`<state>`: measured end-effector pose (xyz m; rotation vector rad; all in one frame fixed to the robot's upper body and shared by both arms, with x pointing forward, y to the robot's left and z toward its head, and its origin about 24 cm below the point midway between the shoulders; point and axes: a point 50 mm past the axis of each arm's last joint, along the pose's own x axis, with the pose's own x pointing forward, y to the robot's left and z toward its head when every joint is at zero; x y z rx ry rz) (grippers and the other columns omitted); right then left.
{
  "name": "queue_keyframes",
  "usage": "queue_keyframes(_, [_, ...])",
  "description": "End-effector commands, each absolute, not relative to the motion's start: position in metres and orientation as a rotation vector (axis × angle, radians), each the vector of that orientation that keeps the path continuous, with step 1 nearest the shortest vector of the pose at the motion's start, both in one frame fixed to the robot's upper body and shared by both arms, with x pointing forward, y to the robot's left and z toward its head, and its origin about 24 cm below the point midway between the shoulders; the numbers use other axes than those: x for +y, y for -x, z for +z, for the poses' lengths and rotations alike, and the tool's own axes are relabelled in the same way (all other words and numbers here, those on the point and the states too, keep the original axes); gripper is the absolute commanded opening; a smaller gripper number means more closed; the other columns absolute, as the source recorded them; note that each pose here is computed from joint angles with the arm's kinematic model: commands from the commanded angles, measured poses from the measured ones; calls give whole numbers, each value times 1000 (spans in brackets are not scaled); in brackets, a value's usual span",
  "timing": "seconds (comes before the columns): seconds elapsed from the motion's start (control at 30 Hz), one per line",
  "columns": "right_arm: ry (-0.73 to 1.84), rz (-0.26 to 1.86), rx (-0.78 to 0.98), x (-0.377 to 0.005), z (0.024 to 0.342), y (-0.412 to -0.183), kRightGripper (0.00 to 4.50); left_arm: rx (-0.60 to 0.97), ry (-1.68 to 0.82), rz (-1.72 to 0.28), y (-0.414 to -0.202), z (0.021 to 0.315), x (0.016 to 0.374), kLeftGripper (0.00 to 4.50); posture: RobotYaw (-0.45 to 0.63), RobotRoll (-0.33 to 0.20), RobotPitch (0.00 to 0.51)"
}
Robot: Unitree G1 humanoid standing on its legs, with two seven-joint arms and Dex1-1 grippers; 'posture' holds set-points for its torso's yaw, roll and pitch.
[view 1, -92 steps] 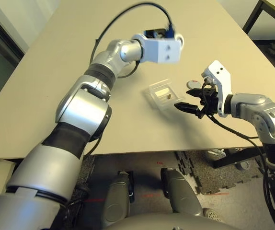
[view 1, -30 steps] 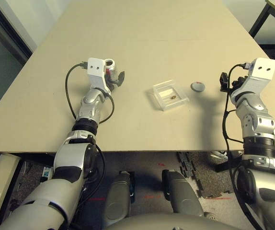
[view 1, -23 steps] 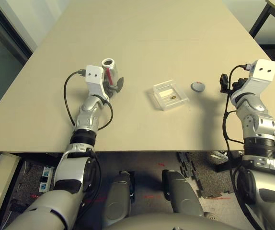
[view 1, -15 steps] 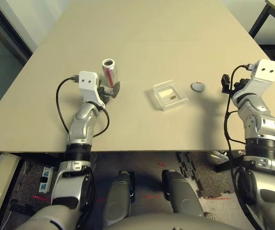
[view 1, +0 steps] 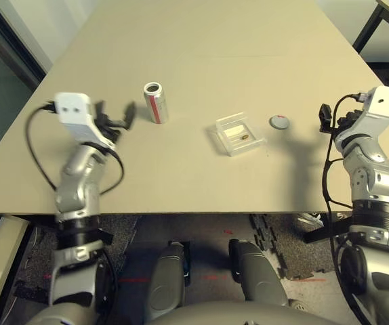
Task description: Pour the medicine from the bottle into the box.
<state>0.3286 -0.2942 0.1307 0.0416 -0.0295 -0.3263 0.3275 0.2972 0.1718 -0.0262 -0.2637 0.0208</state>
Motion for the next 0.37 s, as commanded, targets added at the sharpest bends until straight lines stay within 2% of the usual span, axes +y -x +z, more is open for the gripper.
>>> queue_keyframes(0.03, [-29,-384,-44,-308,129,-327,4500,-230,38,83,-334,162,325,4492,-25,0,183])
queue_keyframes(0.2, [-16,-451,-43,-322,122,-323,4500,-191,46,159,-340,153,346,4492,-44,0,181])
queue_keyframes(0.37, [8,-513,-34,-335,114,-312,4500,-122,98,187,-342,128,343,4492,-79,0,178])
